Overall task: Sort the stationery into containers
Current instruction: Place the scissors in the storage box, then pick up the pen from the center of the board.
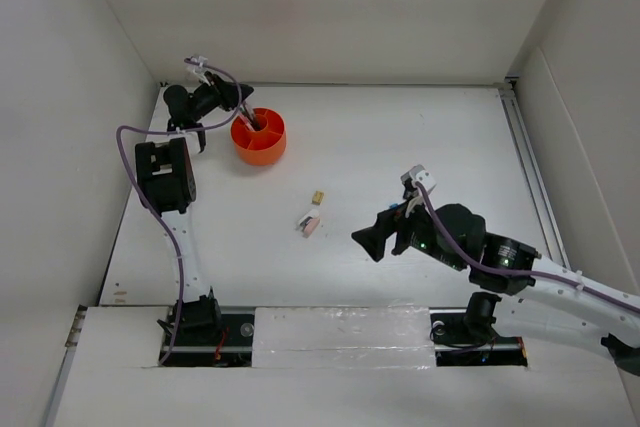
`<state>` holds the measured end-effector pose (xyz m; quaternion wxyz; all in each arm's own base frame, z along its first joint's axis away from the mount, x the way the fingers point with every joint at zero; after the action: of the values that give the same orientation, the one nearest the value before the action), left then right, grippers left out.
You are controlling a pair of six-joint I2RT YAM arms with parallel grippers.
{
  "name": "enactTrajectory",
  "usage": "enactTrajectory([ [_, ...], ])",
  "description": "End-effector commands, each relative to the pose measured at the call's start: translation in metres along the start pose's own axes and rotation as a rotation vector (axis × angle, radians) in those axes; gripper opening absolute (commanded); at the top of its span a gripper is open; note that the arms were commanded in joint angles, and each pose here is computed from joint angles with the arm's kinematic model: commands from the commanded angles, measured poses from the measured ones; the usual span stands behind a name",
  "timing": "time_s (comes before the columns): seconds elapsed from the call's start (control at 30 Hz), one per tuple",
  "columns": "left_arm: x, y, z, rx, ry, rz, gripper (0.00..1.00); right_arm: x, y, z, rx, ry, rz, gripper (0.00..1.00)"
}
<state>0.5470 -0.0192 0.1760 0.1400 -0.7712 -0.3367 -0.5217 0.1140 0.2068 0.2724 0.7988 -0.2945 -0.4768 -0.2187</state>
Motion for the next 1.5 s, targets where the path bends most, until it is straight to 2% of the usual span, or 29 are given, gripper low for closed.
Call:
enactTrajectory([
  [0.0, 0.047, 0.005, -0.039, -0.079, 0.128, -0.067, 0.26, 0.004, -0.002, -0.001, -0.008, 0.013, -0.028, 0.91],
  [0.1, 0.064, 0.005, -0.051, -0.08, 0.149, -0.107, 0.37, 0.002, 0.001, -0.001, -0.013, 0.01, -0.017, 0.91],
  [0.13, 0.075, 0.004, -0.058, -0.071, 0.152, -0.119, 0.59, 0.002, 0.001, -0.001, -0.013, 0.01, -0.017, 0.91],
  [0.17, 0.08, 0.004, -0.061, -0.066, 0.154, -0.127, 0.99, 0.002, 0.003, -0.001, -0.014, 0.009, -0.015, 0.91],
  [0.37, 0.12, -0.001, -0.08, -0.078, 0.189, -0.179, 1.0, -0.001, 0.009, 0.0, -0.005, 0.009, -0.009, 0.92],
  [0.43, 0.13, -0.008, -0.087, -0.077, 0.139, -0.218, 1.0, 0.0, 0.012, -0.005, -0.062, 0.017, -0.027, 1.0],
  [0.57, 0.166, -0.018, -0.104, -0.043, 0.132, -0.257, 1.0, -0.002, 0.023, -0.031, -0.295, 0.041, -0.028, 1.0],
  [0.6, 0.183, -0.018, -0.112, 0.022, 0.083, -0.228, 1.0, -0.005, 0.03, -0.037, -0.345, 0.055, -0.01, 1.0],
  [0.63, 0.196, -0.019, -0.111, 0.113, 0.072, -0.25, 1.0, -0.005, 0.034, -0.043, -0.383, 0.053, -0.002, 1.0],
  [0.7, 0.221, -0.019, -0.124, 0.274, 0.125, -0.24, 1.0, -0.003, 0.048, -0.059, -0.441, 0.069, 0.041, 1.0],
  [0.73, 0.23, -0.022, -0.135, 0.396, 0.064, -0.179, 1.0, -0.003, 0.052, -0.064, -0.46, 0.064, 0.061, 1.0],
  [0.77, 0.245, -0.029, -0.133, 0.61, 0.076, -0.224, 1.0, 0.0, 0.055, -0.075, -0.495, 0.079, 0.06, 1.0],
  [0.8, 0.249, -0.032, -0.141, 0.732, 0.082, -0.205, 1.0, 0.005, 0.058, -0.08, -0.506, 0.072, 0.062, 1.0],
  [0.83, 0.253, -0.036, -0.175, 0.84, 0.079, -0.131, 1.0, 0.005, 0.062, -0.088, -0.528, 0.059, 0.081, 1.0],
  [0.87, 0.257, -0.053, -0.177, 1.045, 0.067, -0.176, 1.0, 0.003, 0.065, -0.094, -0.515, 0.068, 0.109, 1.0],
  [0.9, 0.255, -0.062, -0.188, 1.105, 0.017, -0.191, 1.0, 0.012, 0.065, -0.109, -0.541, 0.093, 0.104, 1.0],
  [0.93, 0.26, -0.078, -0.218, 1.096, -0.04, -0.233, 1.0, 0.013, 0.068, -0.117, -0.542, 0.104, 0.121, 1.0],
  [0.97, 0.225, -0.083, -0.211, 1.052, -0.154, -0.143, 1.0, 0.012, 0.068, -0.124, -0.544, 0.123, 0.141, 1.0],
  [1.0, 0.211, -0.091, -0.215, 1.017, -0.183, -0.132, 1.0, 0.014, 0.066, -0.132, -0.538, 0.143, 0.145, 1.0],
  [1.07, 0.17, -0.122, -0.232, 0.894, -0.209, -0.168, 1.0, 0.008, 0.065, -0.139, -0.531, 0.135, 0.187, 1.0],
  [1.1, 0.155, -0.126, -0.246, 0.769, -0.276, -0.161, 1.0, 0.004, 0.063, -0.139, -0.513, 0.148, 0.216, 1.0],
  [1.13, 0.143, -0.133, -0.251, 0.721, -0.3, -0.168, 1.0, -0.005, 0.059, -0.144, -0.534, 0.156, 0.247, 1.0],
  [1.17, 0.141, -0.142, -0.268, 0.665, -0.267, -0.196, 1.0, -0.007, 0.056, -0.144, -0.533, 0.155, 0.242, 1.0],
  [1.2, 0.114, -0.143, -0.261, 0.633, -0.301, -0.161, 1.0, -0.008, 0.053, -0.145, -0.549, 0.166, 0.225, 1.0],
  [1.27, 0.095, -0.149, -0.258, 0.611, -0.356, -0.159, 1.0, -0.017, 0.052, -0.143, -0.522, 0.184, 0.25, 1.0],
  [1.3, 0.081, -0.16, -0.244, 0.651, -0.38, -0.157, 1.0, -0.014, 0.049, -0.144, -0.527, 0.197, 0.233, 1.0],
  [1.37, 0.07, -0.176, -0.236, 0.589, -0.467, -0.14, 1.0, -0.023, 0.046, -0.149, -0.549, 0.206, 0.259, 0.99],
  [1.43, 0.054, -0.194, -0.216, 0.602, -0.545, -0.156, 1.0, -0.03, 0.048, -0.157, -0.588, 0.224, 0.289, 0.99],
  [1.47, 0.051, -0.195, -0.216, 0.591, -0.545, -0.153, 1.0, -0.035, 0.048, -0.161, -0.603, 0.231, 0.306, 0.99],
])
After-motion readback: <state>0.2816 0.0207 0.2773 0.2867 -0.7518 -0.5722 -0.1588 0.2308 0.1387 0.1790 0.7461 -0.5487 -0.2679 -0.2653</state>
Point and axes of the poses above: each gripper's point midway between its finger pads, its own y axis out along the fingers, its own z axis along the line the jaws close on, x = y × z, the point moved 7 cm from there along -y, back along the fingers, and after that the axes turned 1 degree about y, right-handed, at the moved point
